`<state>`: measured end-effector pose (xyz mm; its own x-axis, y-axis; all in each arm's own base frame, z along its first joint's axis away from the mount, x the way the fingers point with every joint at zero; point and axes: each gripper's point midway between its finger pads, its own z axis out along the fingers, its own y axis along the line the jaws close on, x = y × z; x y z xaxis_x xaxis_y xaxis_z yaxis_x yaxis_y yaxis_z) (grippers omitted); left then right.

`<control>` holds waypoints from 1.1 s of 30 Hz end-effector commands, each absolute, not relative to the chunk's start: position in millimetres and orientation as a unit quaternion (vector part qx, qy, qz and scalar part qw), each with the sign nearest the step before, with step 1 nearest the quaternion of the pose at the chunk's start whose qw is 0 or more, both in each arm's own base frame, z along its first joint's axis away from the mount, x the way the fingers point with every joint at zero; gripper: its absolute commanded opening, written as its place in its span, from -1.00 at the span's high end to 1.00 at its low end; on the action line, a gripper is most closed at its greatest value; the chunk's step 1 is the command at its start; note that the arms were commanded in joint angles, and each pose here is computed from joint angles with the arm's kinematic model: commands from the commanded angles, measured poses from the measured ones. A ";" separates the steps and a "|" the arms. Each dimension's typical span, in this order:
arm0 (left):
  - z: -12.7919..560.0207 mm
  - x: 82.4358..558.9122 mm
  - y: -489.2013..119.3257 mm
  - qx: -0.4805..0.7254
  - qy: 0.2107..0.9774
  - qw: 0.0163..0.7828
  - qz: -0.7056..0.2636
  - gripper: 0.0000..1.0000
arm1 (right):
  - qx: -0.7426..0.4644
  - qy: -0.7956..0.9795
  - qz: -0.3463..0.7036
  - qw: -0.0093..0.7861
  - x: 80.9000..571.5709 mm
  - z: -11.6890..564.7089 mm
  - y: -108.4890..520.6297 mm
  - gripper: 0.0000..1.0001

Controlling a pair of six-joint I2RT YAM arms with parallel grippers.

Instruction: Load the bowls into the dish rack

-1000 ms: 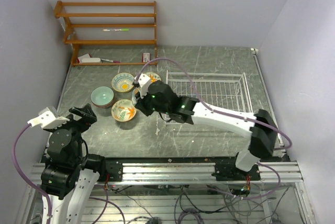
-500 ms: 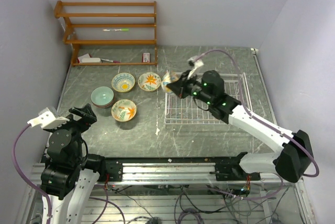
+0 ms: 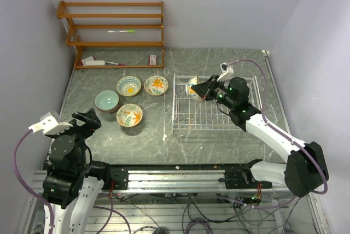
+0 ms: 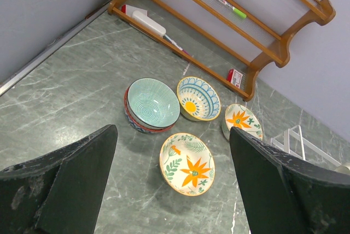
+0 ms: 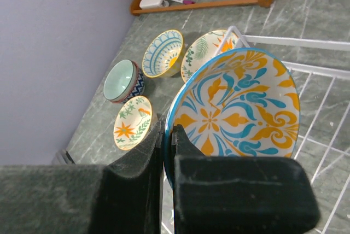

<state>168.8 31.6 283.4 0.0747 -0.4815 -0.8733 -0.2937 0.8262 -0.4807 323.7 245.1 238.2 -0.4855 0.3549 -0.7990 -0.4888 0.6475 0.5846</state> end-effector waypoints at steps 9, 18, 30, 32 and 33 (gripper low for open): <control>294.4 166.1 33.1 -0.287 0.665 0.686 -0.073 -0.89 | 0.012 0.700 0.532 0.476 343.0 234.3 240.7 1.00; 294.4 166.2 33.0 -0.287 0.665 0.686 -0.074 -0.89 | 0.035 0.673 0.588 0.448 347.4 218.7 245.4 1.00; 294.8 165.9 33.1 -0.287 0.664 0.686 -0.073 -0.89 | 0.108 0.656 0.616 0.422 367.7 183.9 244.4 1.00; 294.8 165.8 33.1 -0.287 0.664 0.687 -0.073 -0.89 | 0.119 0.646 0.633 0.410 367.3 181.5 245.1 1.00; 295.3 165.5 33.2 -0.287 0.663 0.687 -0.074 -0.89 | 0.127 0.642 0.637 0.407 367.2 178.4 243.9 1.00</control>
<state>168.8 31.5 283.4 0.0744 -0.4812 -0.8734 -0.2934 0.8265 -0.4804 365.0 248.4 157.4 -0.6723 0.6250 -0.3968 -0.3009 0.2591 0.9178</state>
